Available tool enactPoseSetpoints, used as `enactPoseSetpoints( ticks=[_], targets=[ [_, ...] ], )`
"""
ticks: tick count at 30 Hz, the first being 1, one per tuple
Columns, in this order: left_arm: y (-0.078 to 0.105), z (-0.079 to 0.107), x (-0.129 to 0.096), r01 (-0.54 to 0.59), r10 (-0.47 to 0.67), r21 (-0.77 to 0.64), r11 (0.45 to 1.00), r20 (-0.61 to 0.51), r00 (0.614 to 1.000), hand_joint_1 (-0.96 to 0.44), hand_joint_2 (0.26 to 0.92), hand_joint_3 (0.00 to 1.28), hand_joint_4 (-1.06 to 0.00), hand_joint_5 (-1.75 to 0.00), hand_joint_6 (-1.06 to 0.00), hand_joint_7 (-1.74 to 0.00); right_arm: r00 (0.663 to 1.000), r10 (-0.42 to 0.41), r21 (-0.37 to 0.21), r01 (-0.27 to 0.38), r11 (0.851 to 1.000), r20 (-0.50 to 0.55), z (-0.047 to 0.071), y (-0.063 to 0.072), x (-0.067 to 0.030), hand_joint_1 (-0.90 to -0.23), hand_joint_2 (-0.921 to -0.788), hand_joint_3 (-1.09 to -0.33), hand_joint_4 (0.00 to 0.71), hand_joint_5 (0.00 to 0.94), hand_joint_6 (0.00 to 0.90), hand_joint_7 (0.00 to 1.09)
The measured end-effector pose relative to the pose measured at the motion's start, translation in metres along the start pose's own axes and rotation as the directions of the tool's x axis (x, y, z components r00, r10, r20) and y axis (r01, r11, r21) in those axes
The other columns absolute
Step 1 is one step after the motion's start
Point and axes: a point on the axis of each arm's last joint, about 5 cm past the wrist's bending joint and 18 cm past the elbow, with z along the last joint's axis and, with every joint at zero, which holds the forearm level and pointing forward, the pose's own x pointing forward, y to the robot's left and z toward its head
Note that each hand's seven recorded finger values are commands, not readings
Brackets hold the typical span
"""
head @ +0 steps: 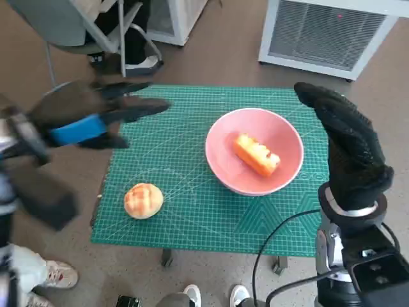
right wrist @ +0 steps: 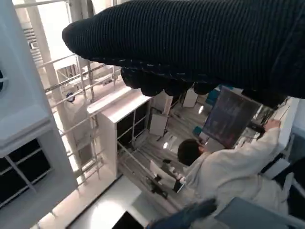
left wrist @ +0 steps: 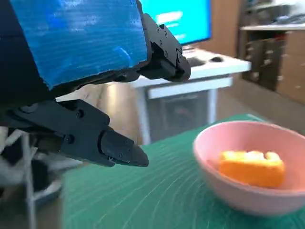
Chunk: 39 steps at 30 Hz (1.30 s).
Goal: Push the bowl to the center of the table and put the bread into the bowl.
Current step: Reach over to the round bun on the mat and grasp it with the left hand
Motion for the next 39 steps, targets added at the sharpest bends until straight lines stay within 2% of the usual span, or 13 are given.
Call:
enactPoseSetpoints(
  ticks=[7, 15, 20, 29, 39],
  targets=[
    [-0.026, -0.003, -0.019, 0.096, -0.102, -0.103, 0.990, -0.063, 0.993, -0.24, 0.871, 0.02, -0.43, -0.02, -0.52, -0.04, 1.000, 0.004, 0.006, -0.004, 1.000, -0.008, -0.002, -0.001, -0.0004, -0.398, -0.921, -0.502, 0.454, 0.007, 0.120, 0.77],
    [-0.050, -0.003, -0.026, 0.211, -0.244, -0.230, 0.950, -0.125, 0.962, -0.18, 0.872, 0.01, -0.40, 0.00, -0.49, -0.01, 1.000, 0.015, 0.011, -0.015, 1.000, -0.020, -0.004, -0.001, 0.0000, -0.406, -0.921, -0.507, 0.452, 0.005, 0.110, 0.78],
    [-0.057, -0.001, -0.025, 0.270, -0.318, -0.278, 0.922, -0.147, 0.936, -0.16, 0.874, 0.01, -0.37, 0.00, -0.46, 0.00, 1.000, 0.024, 0.016, -0.024, 1.000, -0.015, -0.004, -0.001, 0.0027, -0.406, -0.921, -0.508, 0.451, 0.005, 0.104, 0.78],
    [-0.071, 0.003, -0.015, 0.362, -0.416, -0.277, 0.890, -0.173, 0.892, -0.11, 0.870, 0.00, -0.33, 0.00, -0.44, 0.00, 0.999, 0.035, 0.034, -0.035, 0.999, -0.017, -0.005, -0.002, 0.0043, -0.405, -0.921, -0.509, 0.450, 0.004, 0.099, 0.78],
    [-0.102, 0.003, 0.000, 0.379, -0.438, -0.303, 0.874, -0.158, 0.885, -0.06, 0.853, 0.00, -0.35, -0.01, -0.45, 0.00, 0.999, 0.048, 0.036, -0.047, 0.998, -0.017, -0.004, -0.004, 0.0049, -0.407, -0.921, -0.510, 0.449, 0.003, 0.095, 0.79]
  ],
)
